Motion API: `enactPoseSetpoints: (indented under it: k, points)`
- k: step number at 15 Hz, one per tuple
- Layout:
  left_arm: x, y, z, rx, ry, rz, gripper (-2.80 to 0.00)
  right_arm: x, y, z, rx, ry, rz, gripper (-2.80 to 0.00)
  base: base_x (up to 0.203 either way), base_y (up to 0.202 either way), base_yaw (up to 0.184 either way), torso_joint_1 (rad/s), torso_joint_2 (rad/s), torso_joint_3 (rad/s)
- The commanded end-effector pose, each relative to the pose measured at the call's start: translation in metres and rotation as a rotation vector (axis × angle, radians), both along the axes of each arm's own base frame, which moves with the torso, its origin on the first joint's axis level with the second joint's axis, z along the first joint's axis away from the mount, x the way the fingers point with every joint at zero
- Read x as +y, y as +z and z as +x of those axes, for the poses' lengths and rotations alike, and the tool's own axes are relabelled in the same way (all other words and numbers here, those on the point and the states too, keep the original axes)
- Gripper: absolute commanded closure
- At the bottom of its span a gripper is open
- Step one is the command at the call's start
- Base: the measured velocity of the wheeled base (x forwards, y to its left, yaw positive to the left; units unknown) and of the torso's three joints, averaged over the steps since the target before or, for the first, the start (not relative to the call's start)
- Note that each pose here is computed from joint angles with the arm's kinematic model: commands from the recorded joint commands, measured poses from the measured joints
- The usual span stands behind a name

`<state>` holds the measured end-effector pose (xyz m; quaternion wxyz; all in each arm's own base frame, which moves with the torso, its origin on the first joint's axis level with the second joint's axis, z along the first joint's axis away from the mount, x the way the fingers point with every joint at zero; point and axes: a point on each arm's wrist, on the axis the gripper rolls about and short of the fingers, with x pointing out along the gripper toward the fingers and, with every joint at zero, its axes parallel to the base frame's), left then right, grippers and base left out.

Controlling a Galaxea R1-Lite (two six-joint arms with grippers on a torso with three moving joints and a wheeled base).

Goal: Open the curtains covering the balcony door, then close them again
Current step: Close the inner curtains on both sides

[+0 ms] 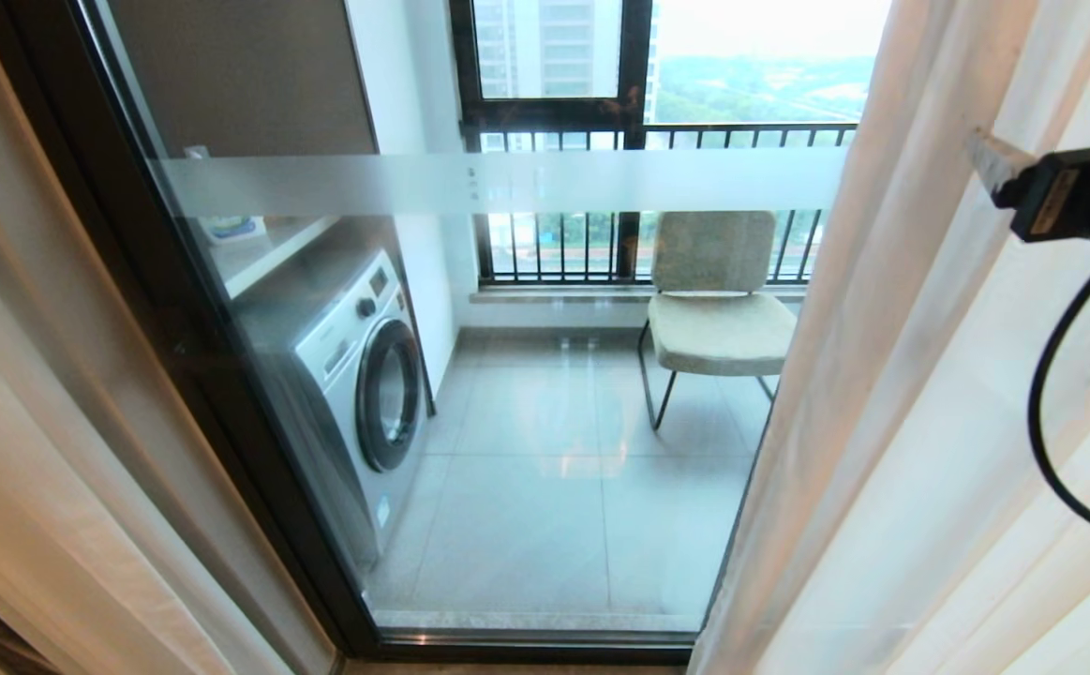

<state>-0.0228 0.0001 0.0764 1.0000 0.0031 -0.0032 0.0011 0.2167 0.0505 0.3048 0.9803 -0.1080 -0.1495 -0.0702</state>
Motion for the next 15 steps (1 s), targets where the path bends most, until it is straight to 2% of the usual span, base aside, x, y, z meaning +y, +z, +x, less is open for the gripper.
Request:
enactPoseSetpoints:
  k: [1, 2, 3, 7, 13, 15]
  points:
    - [0.0, 0.0, 0.0, -0.001, 0.001, 0.0, 0.0, -0.008, 0.0, -0.031, -0.035, -0.001, 0.011, -2.8, 0.0, 0.0, 0.0, 0.0, 0.0, 0.0]
    - [0.0, 0.0, 0.0, -0.001, 0.0, 0.001, 0.0, -0.009, 0.0, -0.033, -0.037, 0.001, 0.017, -2.5, 0.0, 0.0, 0.0, 0.0, 0.0, 0.0]
    - [0.0, 0.0, 0.0, -0.001, -0.001, 0.002, 0.0, -0.009, 0.0, -0.033, -0.037, 0.001, 0.017, 0.0, 0.0, 0.0, 0.0, 0.0, 0.0, 0.0]
    - [0.0, 0.0, 0.0, 0.0, 0.0, 0.0, 0.0, -0.009, 0.0, -0.035, -0.037, 0.001, 0.017, 0.0, 0.0, 0.0, 0.0, 0.0, 0.0, 0.0]
    - [0.0, 0.0, 0.0, -0.001, 0.001, 0.0, 0.0, -0.015, -0.019, -0.053, 0.004, 0.003, 0.027, 0.0, 0.0, 0.0, 0.0, 0.0, 0.0, 0.0]
    - [0.0, 0.0, 0.0, 0.0, 0.0, 0.0, 0.0, -0.022, -0.028, -0.056, 0.026, -0.033, 0.03, 0.0, 0.0, 0.0, 0.0, 0.0, 0.0, 0.0]
